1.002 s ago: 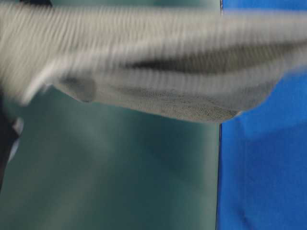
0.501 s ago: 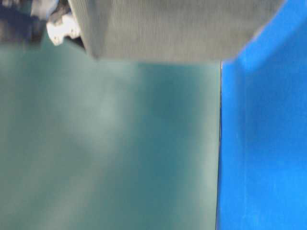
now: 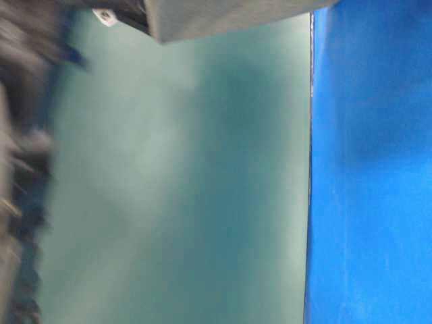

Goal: Fold a large towel.

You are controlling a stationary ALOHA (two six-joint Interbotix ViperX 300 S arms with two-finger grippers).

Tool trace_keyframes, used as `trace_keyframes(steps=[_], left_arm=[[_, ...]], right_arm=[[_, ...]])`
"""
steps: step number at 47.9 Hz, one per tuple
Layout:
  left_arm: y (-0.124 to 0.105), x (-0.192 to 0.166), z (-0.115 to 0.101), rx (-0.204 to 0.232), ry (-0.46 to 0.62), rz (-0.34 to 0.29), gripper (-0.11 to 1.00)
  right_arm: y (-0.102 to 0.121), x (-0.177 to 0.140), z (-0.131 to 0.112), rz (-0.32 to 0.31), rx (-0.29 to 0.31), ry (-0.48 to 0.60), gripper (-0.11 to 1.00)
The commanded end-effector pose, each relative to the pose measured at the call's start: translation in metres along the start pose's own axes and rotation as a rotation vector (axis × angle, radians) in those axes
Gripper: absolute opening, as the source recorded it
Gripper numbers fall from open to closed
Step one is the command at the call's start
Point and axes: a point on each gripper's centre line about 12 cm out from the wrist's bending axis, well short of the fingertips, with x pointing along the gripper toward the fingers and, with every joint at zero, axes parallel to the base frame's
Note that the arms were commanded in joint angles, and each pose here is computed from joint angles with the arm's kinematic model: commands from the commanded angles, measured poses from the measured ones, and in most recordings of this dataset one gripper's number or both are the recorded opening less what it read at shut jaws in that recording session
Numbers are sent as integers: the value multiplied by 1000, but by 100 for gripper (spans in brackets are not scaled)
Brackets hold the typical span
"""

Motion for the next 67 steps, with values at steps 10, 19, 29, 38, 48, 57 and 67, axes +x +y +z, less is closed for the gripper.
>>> trace_keyframes(steps=[10, 19, 29, 38, 48, 57, 67], left_arm=[[-37, -69, -47, -257, 80, -60, 3], [-53, -98, -79, -293, 118, -92, 3], [-53, -111, -99, -303, 170, -85, 3], [-46, -112, -102, -305, 187, -66, 11], [-38, -111, -99, -302, 181, -52, 65], [-33, -123, -91, -307, 235, -27, 72], [-19, -159, -67, -309, 279, 13, 72]], right_arm=[[40, 59, 19, 110, -48, -11, 3], [71, 96, 17, 156, -85, 27, 3], [80, 111, 15, 166, -101, 40, 3], [86, 111, 11, 183, -142, 40, 4], [100, 107, 8, 213, -227, 34, 38], [99, 103, 6, 188, -275, 64, 63], [97, 70, 20, 162, -294, 52, 62]])
